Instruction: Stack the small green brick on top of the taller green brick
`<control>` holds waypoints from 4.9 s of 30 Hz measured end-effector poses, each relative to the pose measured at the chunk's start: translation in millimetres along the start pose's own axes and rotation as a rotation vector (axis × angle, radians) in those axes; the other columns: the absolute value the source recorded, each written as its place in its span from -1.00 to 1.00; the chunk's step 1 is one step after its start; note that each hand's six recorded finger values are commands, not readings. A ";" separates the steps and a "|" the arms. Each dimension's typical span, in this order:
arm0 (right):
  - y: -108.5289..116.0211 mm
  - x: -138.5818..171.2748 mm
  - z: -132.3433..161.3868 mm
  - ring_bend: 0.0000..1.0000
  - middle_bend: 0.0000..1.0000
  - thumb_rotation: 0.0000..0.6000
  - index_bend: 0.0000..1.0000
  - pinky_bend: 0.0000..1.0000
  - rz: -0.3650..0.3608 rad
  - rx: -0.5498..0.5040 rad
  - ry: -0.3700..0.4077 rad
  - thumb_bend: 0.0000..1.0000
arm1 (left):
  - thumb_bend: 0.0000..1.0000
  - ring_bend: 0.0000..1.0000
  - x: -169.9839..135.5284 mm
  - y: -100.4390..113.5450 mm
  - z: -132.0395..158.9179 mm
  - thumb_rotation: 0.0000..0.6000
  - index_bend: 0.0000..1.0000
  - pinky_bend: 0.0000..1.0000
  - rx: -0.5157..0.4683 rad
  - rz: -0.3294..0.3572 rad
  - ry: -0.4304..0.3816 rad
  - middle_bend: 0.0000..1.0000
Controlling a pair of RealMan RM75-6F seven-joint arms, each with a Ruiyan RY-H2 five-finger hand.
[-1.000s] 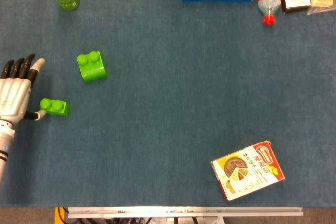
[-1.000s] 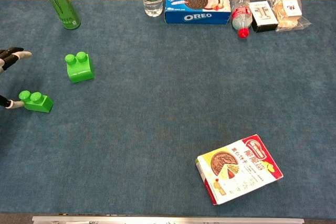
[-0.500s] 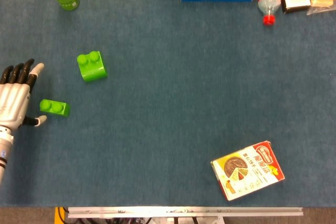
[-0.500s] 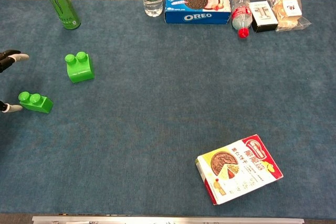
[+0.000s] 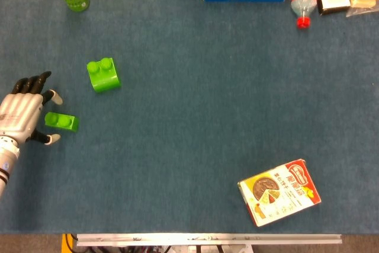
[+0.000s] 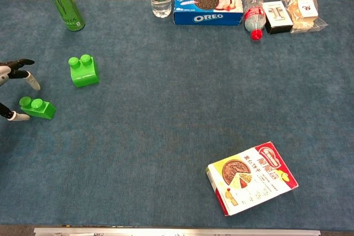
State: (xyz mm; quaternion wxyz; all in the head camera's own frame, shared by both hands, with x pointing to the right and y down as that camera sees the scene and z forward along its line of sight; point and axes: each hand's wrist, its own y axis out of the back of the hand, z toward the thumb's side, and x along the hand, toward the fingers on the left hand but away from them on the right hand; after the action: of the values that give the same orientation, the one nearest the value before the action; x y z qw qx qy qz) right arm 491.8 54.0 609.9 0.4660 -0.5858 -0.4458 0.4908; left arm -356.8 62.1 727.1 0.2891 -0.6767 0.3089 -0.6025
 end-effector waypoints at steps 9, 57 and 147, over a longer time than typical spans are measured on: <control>1.4 0.5 0.0 -0.16 -0.09 1.00 0.40 0.27 -0.004 -0.004 0.001 -0.21 | -0.94 -1.00 6.6 0.4 2.1 1.00 -0.19 -0.94 0.000 -0.034 0.013 -1.00; 3.6 0.2 -1.7 -0.16 -0.09 1.00 0.40 0.27 -0.007 -0.011 -0.003 -0.21 | -0.45 -1.00 14.3 18.1 13.8 1.00 0.05 -0.93 0.017 -0.053 0.019 -1.00; 11.3 -1.3 -8.5 -0.16 -0.09 1.00 0.40 0.27 0.024 -0.096 0.007 -0.21 | -0.35 -1.00 101.1 80.1 112.9 1.00 0.07 -0.93 -0.118 0.018 0.302 -1.00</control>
State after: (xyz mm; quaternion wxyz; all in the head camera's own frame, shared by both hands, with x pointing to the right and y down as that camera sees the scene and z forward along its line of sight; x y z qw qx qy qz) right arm 500.8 49.9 599.7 0.4329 -0.6145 -0.4603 0.4723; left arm -241.8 -64.7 718.3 0.2048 -0.5914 0.3897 -0.6756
